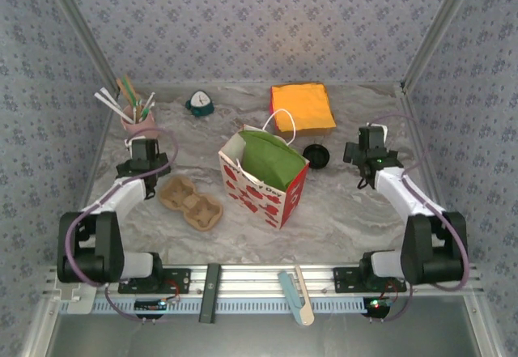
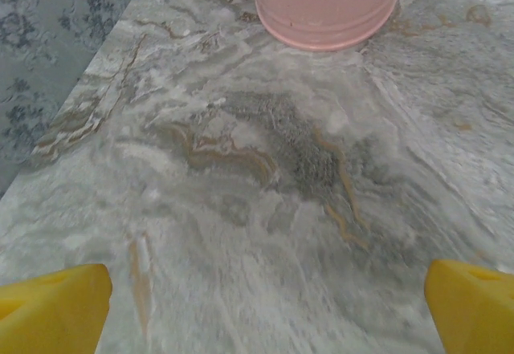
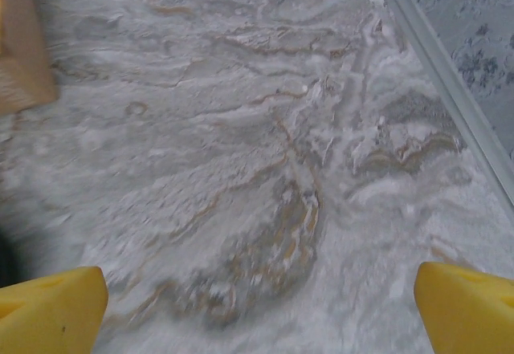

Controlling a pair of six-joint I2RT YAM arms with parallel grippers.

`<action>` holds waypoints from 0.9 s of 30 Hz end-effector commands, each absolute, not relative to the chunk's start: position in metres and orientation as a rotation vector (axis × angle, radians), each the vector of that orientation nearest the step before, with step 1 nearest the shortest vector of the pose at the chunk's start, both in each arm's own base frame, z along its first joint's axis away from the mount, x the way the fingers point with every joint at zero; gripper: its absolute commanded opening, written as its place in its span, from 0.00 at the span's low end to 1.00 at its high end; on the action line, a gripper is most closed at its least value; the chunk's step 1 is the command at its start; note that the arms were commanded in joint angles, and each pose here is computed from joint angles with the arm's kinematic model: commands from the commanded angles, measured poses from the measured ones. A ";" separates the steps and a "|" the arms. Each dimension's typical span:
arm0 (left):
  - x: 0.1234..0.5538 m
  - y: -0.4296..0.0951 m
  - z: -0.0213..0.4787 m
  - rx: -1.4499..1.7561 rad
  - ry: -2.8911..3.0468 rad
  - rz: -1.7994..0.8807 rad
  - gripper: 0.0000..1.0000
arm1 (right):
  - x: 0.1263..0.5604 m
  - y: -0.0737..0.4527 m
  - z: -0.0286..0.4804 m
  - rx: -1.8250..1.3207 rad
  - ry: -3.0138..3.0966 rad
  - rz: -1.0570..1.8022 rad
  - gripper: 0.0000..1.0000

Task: Pack the takeout coffee

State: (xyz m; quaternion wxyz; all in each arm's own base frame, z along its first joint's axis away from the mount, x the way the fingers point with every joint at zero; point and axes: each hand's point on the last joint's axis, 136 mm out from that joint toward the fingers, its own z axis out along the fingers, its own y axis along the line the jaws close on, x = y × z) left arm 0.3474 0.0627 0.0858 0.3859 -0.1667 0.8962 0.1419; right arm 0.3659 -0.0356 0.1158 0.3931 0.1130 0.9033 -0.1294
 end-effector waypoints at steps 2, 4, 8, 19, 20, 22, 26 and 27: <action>0.387 0.055 0.098 -0.304 2.088 0.285 1.00 | 0.394 -0.053 0.120 0.250 2.090 -0.410 1.00; 0.393 0.050 0.100 -0.262 2.066 0.258 1.00 | 0.398 -0.049 0.115 0.234 2.078 -0.311 1.00; 0.401 0.036 0.097 -0.206 1.998 0.147 1.00 | 0.396 -0.038 0.100 0.148 2.032 -0.180 1.00; 0.396 0.023 0.090 -0.125 1.948 0.089 1.00 | 0.389 -0.028 0.085 0.088 1.970 -0.146 1.00; 0.396 0.023 0.090 -0.125 1.947 0.089 1.00 | 0.389 -0.028 0.086 0.086 1.967 -0.147 1.00; 0.396 0.022 0.090 -0.124 1.947 0.088 1.00 | 0.389 -0.028 0.086 0.086 1.967 -0.146 1.00; 0.396 0.022 0.089 -0.122 1.952 0.089 1.00 | 0.390 -0.027 0.086 0.085 1.968 -0.143 1.00; 0.396 0.023 0.090 -0.124 1.949 0.090 1.00 | 0.390 -0.028 0.086 0.086 1.969 -0.143 1.00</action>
